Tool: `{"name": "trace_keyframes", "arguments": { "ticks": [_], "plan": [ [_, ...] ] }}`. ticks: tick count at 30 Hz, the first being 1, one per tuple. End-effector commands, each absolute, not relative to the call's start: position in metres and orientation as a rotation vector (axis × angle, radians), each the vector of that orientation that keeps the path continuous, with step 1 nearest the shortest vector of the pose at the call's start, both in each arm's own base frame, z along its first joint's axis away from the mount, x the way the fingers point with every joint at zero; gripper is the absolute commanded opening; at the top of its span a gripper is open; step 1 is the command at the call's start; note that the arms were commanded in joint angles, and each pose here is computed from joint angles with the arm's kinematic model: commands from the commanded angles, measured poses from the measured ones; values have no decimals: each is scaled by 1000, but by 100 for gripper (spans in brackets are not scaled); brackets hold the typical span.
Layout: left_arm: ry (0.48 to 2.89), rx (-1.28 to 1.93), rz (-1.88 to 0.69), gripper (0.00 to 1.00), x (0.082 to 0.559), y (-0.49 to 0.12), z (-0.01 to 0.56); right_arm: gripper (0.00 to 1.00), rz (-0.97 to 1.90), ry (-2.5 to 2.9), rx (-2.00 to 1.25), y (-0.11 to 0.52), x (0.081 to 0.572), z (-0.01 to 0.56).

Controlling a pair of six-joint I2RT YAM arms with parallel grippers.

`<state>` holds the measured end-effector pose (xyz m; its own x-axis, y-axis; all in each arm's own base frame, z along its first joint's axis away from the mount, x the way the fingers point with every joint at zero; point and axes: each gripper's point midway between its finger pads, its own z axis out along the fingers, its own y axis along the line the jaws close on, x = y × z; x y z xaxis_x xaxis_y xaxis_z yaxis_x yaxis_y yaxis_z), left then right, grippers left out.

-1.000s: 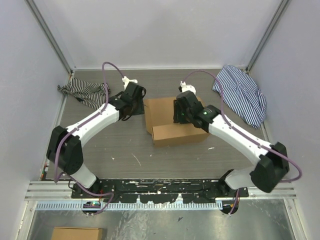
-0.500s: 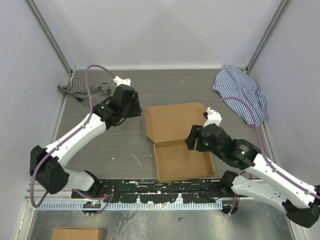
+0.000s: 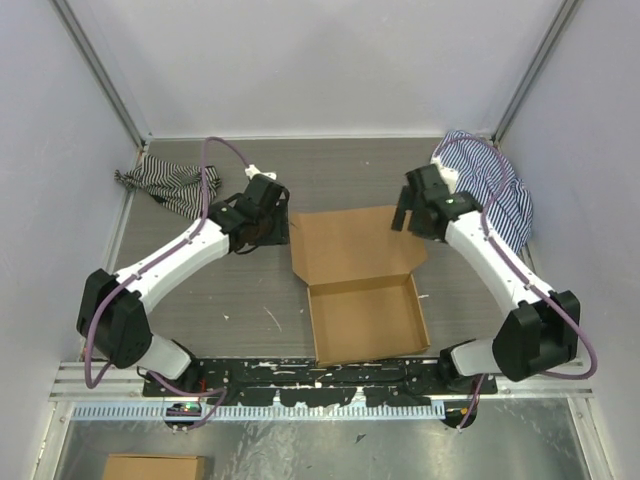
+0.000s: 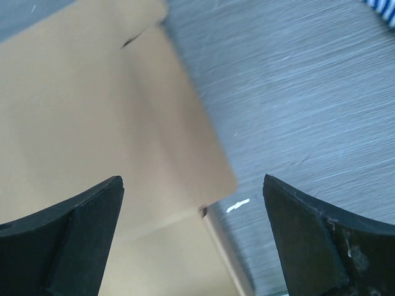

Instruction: Fold the paper box

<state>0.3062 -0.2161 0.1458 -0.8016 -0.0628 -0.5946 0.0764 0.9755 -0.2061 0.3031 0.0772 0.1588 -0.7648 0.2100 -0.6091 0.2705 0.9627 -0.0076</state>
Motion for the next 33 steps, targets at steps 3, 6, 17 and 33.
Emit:
{"name": "trace_keyframes", "arguments": {
  "ticks": [3, 6, 17, 33],
  "plan": [
    [2495, 48, -337, 58, 304, -229, 152, 98, 74, 2428, 343, 44, 349, 178],
    [2508, 53, -356, 58, 303, -234, 149, 96, 127, 2452, 356, 44, 350, 163],
    [2570, 72, -341, 58, 305, -243, 117, 88, 211, 2556, 370, 54, 332, 103],
    [2624, 64, -380, 55, 312, -263, 88, 15, 448, 2560, 258, 86, 328, 102]
  ]
}}
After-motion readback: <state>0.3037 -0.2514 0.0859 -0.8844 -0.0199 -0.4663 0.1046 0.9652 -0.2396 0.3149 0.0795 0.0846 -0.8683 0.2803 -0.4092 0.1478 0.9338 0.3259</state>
